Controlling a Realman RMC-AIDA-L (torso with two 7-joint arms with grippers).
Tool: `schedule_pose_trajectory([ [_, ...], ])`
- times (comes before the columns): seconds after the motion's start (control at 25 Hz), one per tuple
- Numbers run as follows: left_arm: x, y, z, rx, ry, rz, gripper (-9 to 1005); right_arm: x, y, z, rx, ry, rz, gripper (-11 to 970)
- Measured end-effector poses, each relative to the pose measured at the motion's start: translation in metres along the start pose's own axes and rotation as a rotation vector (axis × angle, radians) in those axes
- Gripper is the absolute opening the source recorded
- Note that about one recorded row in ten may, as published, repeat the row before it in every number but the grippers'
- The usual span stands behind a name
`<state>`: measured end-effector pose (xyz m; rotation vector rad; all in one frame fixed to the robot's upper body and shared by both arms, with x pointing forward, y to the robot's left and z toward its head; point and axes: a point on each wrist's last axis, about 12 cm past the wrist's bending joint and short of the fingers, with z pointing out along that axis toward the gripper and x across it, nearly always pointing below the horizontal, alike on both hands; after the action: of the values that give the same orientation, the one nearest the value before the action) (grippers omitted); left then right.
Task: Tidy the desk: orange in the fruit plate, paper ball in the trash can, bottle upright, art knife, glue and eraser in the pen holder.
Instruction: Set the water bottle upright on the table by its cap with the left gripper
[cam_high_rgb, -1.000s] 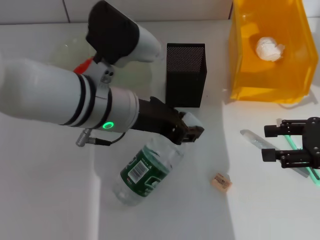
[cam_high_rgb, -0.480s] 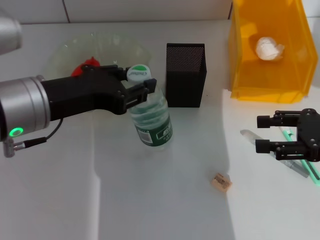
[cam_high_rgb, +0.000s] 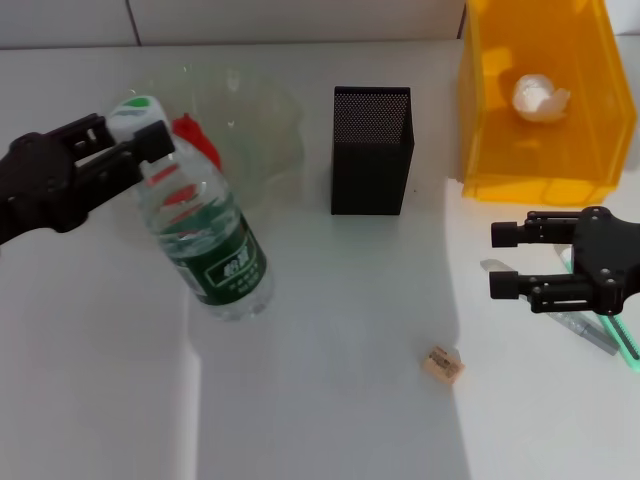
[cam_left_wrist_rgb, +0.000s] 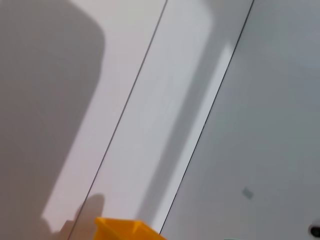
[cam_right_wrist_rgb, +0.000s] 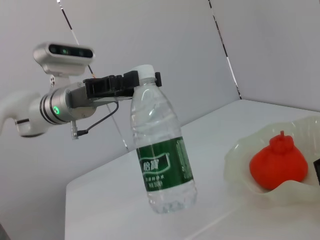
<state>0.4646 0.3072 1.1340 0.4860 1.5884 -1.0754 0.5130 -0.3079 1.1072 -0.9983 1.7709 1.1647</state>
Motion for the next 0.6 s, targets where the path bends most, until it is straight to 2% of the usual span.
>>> schedule_pose_trajectory([
  [0.12, 0.010, 0.013, -0.019, 0.032, -0.083, -0.047, 463, -0.003, -0.001, 0.003, -0.007, -0.002, -0.006, 685],
  [0.2, 0.017, 0.016, -0.026, 0.053, -0.100, -0.028, 464, -0.004, -0.001, 0.005, -0.013, -0.004, -0.007, 685],
  [0.32, 0.026, 0.017, -0.032, 0.052, -0.074, 0.037, 467, -0.005, -0.002, 0.009, -0.026, -0.006, -0.004, 684],
  [0.6, 0.040, 0.016, -0.028, 0.065, -0.008, 0.191, 471, -0.008, -0.003, 0.016, -0.045, -0.005, -0.002, 683],
])
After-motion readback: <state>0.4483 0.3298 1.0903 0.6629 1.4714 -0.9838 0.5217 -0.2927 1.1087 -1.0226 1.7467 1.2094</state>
